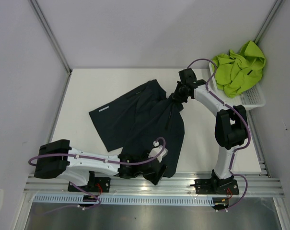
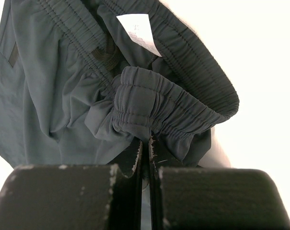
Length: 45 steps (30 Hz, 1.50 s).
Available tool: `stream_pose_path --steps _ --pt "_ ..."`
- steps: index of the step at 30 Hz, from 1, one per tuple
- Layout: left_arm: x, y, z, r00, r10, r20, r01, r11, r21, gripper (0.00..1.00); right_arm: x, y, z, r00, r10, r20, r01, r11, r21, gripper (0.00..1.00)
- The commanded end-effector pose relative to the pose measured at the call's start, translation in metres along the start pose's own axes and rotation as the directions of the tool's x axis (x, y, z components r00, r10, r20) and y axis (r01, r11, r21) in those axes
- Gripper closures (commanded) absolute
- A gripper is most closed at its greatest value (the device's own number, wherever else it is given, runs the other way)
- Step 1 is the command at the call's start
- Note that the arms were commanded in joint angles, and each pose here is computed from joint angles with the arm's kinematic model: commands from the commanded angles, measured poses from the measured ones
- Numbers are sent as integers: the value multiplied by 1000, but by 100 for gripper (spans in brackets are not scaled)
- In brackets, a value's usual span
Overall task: Fold and stack the shorts
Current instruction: Flatten the shorts out
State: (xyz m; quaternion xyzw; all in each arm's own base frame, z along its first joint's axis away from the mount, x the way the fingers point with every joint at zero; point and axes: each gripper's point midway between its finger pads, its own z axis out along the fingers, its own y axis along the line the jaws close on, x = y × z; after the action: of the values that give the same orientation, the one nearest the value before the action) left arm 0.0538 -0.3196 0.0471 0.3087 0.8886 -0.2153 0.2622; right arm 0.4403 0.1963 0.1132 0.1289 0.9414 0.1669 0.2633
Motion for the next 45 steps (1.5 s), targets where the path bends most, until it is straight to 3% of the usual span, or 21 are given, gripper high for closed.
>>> stream_pose_path --steps 1,7,22,36,42,45 --pt "-7 5 -4 991 128 27 -128 992 -15 13 -13 14 -15 999 -13 47 16 998 -55 100" --pt "-11 3 -3 965 260 13 -260 965 -19 12 -13 14 -13 999 -17 44 19 998 -57 100" --pt "-19 -17 7 890 453 42 -454 891 18 13 -14 14 -13 999 -14 40 17 998 -59 100" --pt "-24 -34 32 860 507 52 -508 861 17 17 -13 19 -12 999 -14 34 17 997 -74 100" --pt "-31 -32 42 859 508 59 -508 861 -25 25 -13 19 -12 999 -19 34 21 997 -77 100" --pt "-39 -24 46 872 484 67 -480 875 -71 41 -14 18 -13 999 -18 35 21 997 -77 100"
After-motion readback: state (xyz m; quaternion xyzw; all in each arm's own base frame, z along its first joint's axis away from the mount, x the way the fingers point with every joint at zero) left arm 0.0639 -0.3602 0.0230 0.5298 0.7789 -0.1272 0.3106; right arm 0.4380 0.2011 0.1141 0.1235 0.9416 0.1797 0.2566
